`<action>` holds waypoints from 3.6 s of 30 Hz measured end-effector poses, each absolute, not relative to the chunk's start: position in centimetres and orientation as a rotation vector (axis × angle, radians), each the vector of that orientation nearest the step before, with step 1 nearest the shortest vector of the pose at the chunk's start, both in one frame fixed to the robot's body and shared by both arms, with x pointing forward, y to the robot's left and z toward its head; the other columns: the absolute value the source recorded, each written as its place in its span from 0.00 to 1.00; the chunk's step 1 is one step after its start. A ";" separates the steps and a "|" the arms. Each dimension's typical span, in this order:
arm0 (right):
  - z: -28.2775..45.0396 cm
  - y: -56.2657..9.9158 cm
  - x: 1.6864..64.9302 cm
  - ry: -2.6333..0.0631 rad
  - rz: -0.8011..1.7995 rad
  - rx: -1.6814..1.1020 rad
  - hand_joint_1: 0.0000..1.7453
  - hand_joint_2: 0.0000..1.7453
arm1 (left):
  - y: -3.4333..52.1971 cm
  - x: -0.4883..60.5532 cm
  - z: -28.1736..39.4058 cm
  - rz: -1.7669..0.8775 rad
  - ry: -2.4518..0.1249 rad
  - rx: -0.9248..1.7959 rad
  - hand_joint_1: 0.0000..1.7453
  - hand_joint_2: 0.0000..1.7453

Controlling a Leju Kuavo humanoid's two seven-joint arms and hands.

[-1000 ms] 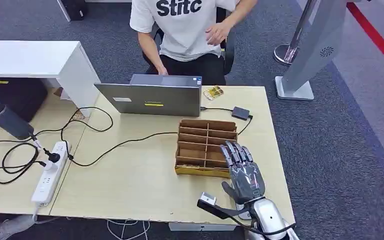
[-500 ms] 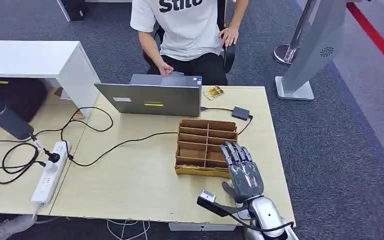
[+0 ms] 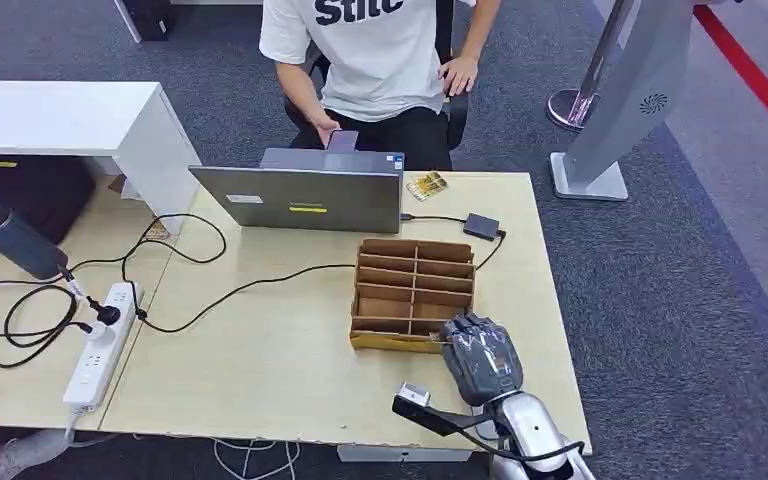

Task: Pass the card to the sensor for recognition and then transmit it.

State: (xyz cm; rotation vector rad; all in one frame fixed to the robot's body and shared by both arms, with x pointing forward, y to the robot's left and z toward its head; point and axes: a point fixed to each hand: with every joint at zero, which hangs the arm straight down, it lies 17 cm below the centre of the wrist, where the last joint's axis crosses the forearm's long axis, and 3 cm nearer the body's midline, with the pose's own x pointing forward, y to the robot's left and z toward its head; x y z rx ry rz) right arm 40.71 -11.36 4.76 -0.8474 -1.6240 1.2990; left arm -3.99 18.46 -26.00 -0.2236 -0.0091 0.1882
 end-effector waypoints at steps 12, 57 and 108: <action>4.5 -13.4 42.7 -1.551 1.300 -0.966 0.98 1.00 | 18.4 -4.0 -26.0 0.185 -0.008 -0.225 0.00 1.00; 35.4 3.7 52.4 -2.091 1.247 -0.940 1.00 1.00 | 21.9 -4.3 -24.5 -0.026 -0.002 -0.270 0.00 1.00; 34.9 7.9 50.0 -2.210 1.246 -0.895 0.00 1.00 | 23.8 -4.0 -24.5 -0.066 -0.004 -0.215 0.00 1.00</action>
